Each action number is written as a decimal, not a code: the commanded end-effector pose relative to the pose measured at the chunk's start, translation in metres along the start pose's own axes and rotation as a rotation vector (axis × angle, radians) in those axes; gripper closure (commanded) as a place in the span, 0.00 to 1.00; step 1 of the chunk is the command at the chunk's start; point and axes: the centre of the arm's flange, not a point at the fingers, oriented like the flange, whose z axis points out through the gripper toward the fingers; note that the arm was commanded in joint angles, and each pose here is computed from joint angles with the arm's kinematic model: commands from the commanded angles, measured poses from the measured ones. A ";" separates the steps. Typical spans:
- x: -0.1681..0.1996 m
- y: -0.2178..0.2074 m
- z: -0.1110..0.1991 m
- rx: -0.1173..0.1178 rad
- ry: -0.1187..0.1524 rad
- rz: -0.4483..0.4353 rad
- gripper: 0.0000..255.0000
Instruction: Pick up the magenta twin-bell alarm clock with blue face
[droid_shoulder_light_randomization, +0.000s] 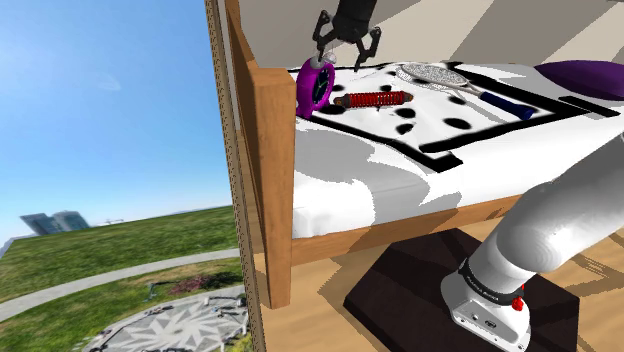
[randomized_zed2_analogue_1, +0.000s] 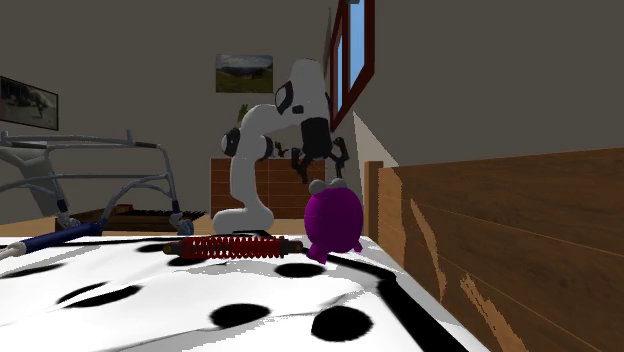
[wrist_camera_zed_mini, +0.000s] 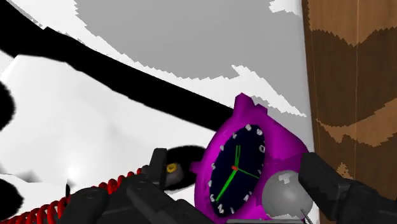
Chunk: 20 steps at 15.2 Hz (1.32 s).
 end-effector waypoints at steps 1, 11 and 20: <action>0.019 -0.019 -0.001 0.010 -0.003 0.110 0.00; 0.066 -0.049 0.022 0.031 -0.010 0.354 0.00; 0.065 -0.047 0.036 0.031 -0.009 0.354 1.00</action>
